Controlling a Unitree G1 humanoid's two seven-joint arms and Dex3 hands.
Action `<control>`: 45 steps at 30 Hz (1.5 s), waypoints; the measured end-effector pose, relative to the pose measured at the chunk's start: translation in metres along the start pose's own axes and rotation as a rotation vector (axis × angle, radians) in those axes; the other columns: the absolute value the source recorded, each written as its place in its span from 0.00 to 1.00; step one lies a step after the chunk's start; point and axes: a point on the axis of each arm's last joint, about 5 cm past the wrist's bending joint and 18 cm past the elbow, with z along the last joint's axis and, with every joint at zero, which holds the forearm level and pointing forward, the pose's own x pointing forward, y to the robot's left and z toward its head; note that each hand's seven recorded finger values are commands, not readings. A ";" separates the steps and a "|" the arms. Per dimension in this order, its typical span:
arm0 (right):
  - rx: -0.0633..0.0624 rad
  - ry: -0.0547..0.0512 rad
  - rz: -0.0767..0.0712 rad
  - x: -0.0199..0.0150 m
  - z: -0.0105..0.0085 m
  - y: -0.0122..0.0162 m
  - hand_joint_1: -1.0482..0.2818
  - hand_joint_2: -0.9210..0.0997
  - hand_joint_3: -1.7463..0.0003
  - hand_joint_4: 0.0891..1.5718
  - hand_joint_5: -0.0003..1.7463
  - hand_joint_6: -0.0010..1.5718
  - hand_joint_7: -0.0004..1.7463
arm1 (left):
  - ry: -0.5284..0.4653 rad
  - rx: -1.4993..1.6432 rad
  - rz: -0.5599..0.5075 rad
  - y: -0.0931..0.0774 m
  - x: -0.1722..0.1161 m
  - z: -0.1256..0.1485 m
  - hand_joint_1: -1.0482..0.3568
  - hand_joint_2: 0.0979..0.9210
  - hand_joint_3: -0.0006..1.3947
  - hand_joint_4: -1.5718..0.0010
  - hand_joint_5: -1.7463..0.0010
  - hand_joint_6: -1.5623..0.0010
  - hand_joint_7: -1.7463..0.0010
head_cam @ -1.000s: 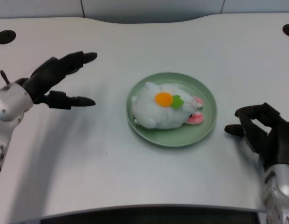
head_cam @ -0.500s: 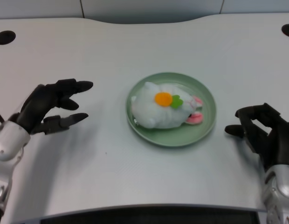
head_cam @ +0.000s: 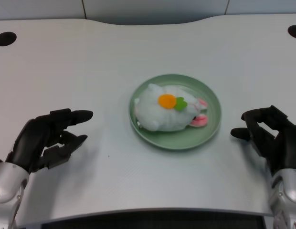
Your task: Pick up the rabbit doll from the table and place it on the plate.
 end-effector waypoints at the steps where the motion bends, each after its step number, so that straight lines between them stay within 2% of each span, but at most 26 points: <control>1: -0.001 0.000 0.000 0.0000 0.0000 0.0001 0.22 0.00 0.89 0.49 0.50 0.46 0.75 | 0.008 -0.011 0.001 0.000 -0.001 -0.001 0.50 1.00 0.28 0.68 0.24 0.53 0.89; 2: -0.002 0.000 0.000 0.0000 0.0000 0.0001 0.22 0.00 0.89 0.49 0.50 0.46 0.75 | 0.016 -0.025 0.001 -0.001 -0.003 -0.001 0.50 1.00 0.28 0.67 0.23 0.53 0.89; 3: -0.003 0.000 0.000 0.0000 0.0000 0.0001 0.21 0.00 0.89 0.50 0.50 0.46 0.75 | 0.025 -0.042 -0.001 -0.001 -0.005 -0.001 0.48 1.00 0.29 0.69 0.17 0.52 0.90; 6: -0.006 0.000 0.000 -0.0001 -0.0001 0.0001 0.21 0.00 0.89 0.50 0.50 0.46 0.74 | 0.050 -0.100 -0.007 -0.005 -0.008 -0.002 0.47 1.00 0.30 0.70 0.10 0.49 0.90; 11: -0.004 0.000 -0.001 -0.0001 -0.0001 -0.0001 0.21 0.00 0.89 0.50 0.50 0.47 0.74 | 0.078 -0.158 -0.010 -0.008 -0.012 -0.006 0.46 1.00 0.32 0.71 0.07 0.48 0.90; 13: -0.004 0.000 -0.002 -0.0001 -0.0001 -0.0001 0.21 0.00 0.89 0.50 0.50 0.47 0.74 | 0.079 -0.183 -0.005 -0.008 -0.012 -0.005 0.46 1.00 0.39 0.71 0.02 0.45 0.86; 16: -0.004 0.000 -0.001 -0.0001 -0.0001 -0.0001 0.21 0.00 0.89 0.50 0.49 0.47 0.74 | 0.089 -0.232 0.003 -0.009 -0.013 -0.006 0.46 1.00 0.40 0.71 0.01 0.44 0.85; 17: -0.004 0.000 -0.001 -0.0001 -0.0001 -0.0002 0.21 0.00 0.89 0.50 0.49 0.46 0.74 | 0.091 -0.237 0.005 -0.009 -0.013 -0.007 0.45 1.00 0.41 0.70 0.01 0.48 0.75; 18: -0.004 0.000 -0.001 -0.0001 -0.0001 -0.0002 0.21 0.00 0.89 0.50 0.49 0.46 0.74 | 0.090 -0.242 0.007 -0.009 -0.013 -0.007 0.45 1.00 0.41 0.70 0.00 0.56 0.59; 19: -0.004 0.000 0.000 -0.0001 -0.0001 -0.0004 0.21 0.00 0.89 0.50 0.49 0.46 0.74 | 0.091 -0.248 0.009 -0.009 -0.013 -0.009 0.45 1.00 0.42 0.70 0.00 0.60 0.53; 22: -0.004 0.002 -0.001 -0.0001 -0.0004 -0.0008 0.21 0.00 0.89 0.50 0.49 0.47 0.74 | 0.102 -0.263 0.014 -0.009 -0.015 -0.013 0.46 1.00 0.42 0.69 0.00 0.64 0.43; 28: -0.003 -0.001 -0.002 -0.0002 -0.0004 -0.0010 0.21 0.00 0.89 0.51 0.49 0.47 0.74 | 0.115 -0.268 0.016 -0.010 -0.016 -0.016 0.45 1.00 0.41 0.65 0.00 0.65 0.40; 31: -0.003 0.002 -0.002 -0.0004 -0.0011 -0.0011 0.21 0.00 0.89 0.51 0.49 0.48 0.73 | 0.127 -0.278 0.017 -0.010 -0.016 -0.018 0.45 1.00 0.40 0.66 0.00 0.65 0.39; 40: -0.005 0.002 0.002 -0.0003 -0.0012 -0.0023 0.21 0.00 0.89 0.50 0.49 0.47 0.73 | 0.146 -0.341 0.035 -0.009 -0.018 -0.026 0.46 1.00 0.40 0.66 0.00 0.66 0.37; 45: 0.001 0.002 -0.003 -0.0002 -0.0011 -0.0033 0.22 0.00 0.89 0.50 0.49 0.48 0.73 | 0.147 -0.348 0.037 -0.009 -0.018 -0.029 0.45 1.00 0.40 0.66 0.00 0.66 0.38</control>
